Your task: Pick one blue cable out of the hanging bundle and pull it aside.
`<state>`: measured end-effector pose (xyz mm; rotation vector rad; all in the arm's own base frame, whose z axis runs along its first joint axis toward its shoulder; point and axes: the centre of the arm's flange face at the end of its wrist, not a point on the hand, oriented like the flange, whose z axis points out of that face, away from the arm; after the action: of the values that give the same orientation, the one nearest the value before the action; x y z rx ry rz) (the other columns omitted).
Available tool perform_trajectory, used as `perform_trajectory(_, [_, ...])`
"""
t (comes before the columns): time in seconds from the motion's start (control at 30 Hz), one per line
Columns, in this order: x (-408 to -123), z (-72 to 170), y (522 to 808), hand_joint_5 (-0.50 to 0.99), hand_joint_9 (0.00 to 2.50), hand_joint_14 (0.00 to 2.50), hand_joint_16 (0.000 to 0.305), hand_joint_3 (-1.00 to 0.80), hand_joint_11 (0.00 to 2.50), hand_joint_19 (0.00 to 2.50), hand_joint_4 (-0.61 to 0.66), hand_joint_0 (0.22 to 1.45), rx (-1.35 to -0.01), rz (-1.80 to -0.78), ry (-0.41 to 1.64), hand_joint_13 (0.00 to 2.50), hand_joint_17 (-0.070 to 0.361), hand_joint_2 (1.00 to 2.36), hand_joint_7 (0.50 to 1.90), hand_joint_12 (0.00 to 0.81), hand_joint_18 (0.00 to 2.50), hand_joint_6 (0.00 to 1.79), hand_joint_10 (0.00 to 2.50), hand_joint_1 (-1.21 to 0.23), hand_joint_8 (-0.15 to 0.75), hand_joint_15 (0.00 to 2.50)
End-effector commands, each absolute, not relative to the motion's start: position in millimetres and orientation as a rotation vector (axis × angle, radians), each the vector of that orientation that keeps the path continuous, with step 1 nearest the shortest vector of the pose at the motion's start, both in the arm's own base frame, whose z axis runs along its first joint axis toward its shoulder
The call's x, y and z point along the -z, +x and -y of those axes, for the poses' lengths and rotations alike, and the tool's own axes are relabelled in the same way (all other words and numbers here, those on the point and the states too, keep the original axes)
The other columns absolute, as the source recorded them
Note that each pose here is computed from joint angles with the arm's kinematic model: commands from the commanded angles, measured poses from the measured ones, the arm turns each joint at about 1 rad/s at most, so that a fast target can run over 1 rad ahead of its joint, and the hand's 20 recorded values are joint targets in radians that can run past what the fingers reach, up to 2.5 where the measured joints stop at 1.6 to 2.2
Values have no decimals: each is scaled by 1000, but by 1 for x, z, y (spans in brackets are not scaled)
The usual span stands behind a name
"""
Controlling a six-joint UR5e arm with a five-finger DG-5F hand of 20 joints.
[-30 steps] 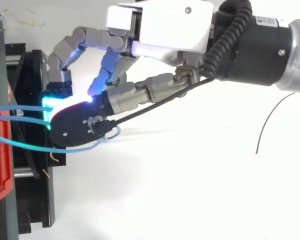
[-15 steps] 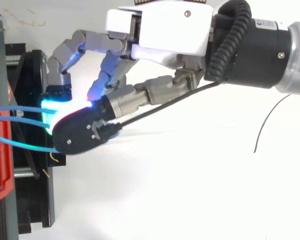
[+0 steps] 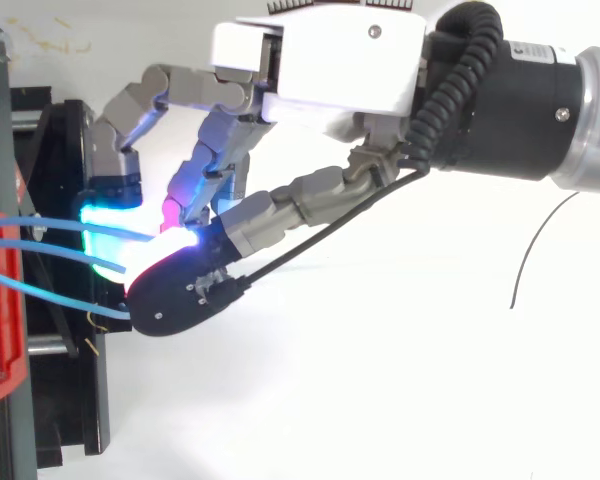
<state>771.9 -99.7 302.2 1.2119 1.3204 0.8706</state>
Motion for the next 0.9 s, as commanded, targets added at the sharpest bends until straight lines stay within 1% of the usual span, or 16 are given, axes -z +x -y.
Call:
perform_trajectory(0.0, [-302,100,772,-186,1060,21,41,-500,659,716,-275,797,-871,-1320,1213,936,93,1000,867,329,872,953,20,-886,212,599])
perform_trajectory(0.03, [-302,100,772,-186,1061,21,41,-500,654,690,-288,777,-871,-1320,1213,932,93,1000,830,323,884,951,19,-892,208,590])
perform_trajectory(0.1, [-302,100,772,-183,1060,23,41,-500,656,696,-258,724,-871,-1320,1213,929,91,1000,804,316,879,939,17,-942,199,601])
perform_trajectory(0.17, [-302,101,772,-181,1032,22,40,-500,648,713,-228,637,-870,-1321,1214,926,90,1000,814,314,869,935,17,-1022,190,604])
perform_trajectory(0.23, [-302,101,772,-190,1006,21,42,-500,649,716,-187,556,-870,-1321,1214,929,94,1000,784,323,875,940,18,-1051,189,613])
perform_trajectory(0.27, [-302,101,772,-193,989,21,45,-500,661,714,-153,500,-870,-1321,1214,928,101,1000,764,336,875,944,16,-1041,197,624])
perform_trajectory(0.33, [-302,102,771,-197,971,22,48,-500,657,720,-112,466,-869,-1320,1214,935,109,1000,724,352,891,950,14,-983,208,630])
perform_trajectory(0.37, [-301,102,772,-197,975,21,52,-500,650,725,-91,439,-868,-1321,1215,946,117,1000,685,368,901,953,13,-878,228,626])
perform_trajectory(0.43, [-302,102,771,-195,995,21,53,-500,644,739,-79,432,-868,-1323,1215,956,120,1000,658,378,908,948,15,-782,253,627])
perform_trajectory(0.47, [-302,101,771,-193,1006,20,54,-500,651,747,-67,432,-869,-1330,1216,966,122,1000,658,385,909,943,13,-720,257,633])
perform_trajectory(0.5, [-301,102,770,-192,1012,20,54,-500,647,748,-72,434,-869,-1331,1217,966,122,1000,655,385,908,942,15,-690,256,632])
perform_trajectory(0.53, [-301,101,770,-189,1052,20,53,-500,655,756,-79,454,-871,-1334,1215,968,119,1000,671,382,893,930,16,-576,262,636])
perform_trajectory(0.63, [-300,102,771,-176,1071,21,49,-500,661,794,-99,511,-870,-1332,1216,965,110,1000,733,362,853,896,16,-460,246,664])
perform_trajectory(0.73, [-301,101,770,-173,1104,23,47,-500,668,808,-99,542,-871,-1334,1215,962,106,1000,761,353,835,888,19,-472,241,666])
perform_trajectory(0.8, [-302,101,771,-173,1101,22,46,-454,678,813,-91,554,-873,-1331,1214,965,104,1004,768,355,830,887,21,-505,243,675])
perform_trajectory(0.87, [-301,102,770,-171,1102,22,46,-374,684,816,-86,569,-870,-1332,1216,966,104,1009,776,354,829,886,20,-574,252,669])
